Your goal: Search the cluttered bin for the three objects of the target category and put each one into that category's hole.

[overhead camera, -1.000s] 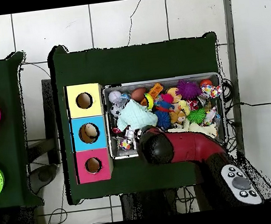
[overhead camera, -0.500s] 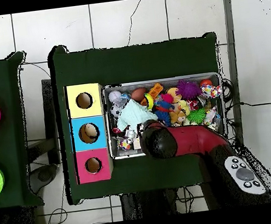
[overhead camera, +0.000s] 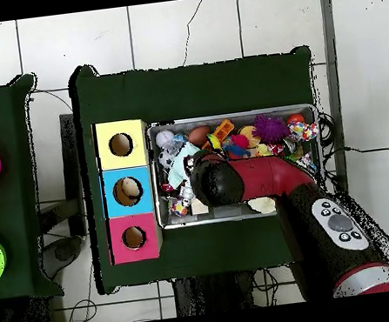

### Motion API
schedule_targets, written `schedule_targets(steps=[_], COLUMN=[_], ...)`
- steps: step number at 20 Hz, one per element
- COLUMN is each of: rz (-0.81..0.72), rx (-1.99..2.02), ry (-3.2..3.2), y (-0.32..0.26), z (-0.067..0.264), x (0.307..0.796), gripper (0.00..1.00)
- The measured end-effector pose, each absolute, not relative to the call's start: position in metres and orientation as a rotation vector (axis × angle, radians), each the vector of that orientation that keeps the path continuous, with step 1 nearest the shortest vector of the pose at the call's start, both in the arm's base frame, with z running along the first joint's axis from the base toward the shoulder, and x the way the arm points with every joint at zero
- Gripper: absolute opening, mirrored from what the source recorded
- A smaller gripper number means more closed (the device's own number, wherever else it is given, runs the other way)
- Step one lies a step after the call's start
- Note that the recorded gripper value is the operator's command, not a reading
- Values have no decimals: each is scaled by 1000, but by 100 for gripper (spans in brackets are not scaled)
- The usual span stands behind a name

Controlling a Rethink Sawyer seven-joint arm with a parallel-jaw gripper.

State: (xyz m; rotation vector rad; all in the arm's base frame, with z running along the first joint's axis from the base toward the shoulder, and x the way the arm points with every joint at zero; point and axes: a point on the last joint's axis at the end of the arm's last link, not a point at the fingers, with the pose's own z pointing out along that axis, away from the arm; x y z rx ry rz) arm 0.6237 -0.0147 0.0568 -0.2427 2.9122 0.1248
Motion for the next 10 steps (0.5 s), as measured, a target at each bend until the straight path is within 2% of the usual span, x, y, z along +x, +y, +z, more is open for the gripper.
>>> schedule_targets(steps=[4, 10], rz=[127, 81], rx=[-175, -32], ry=[2925, 2951], y=[-44, -125], z=[57, 57], x=[635, 641], gripper=[100, 100])
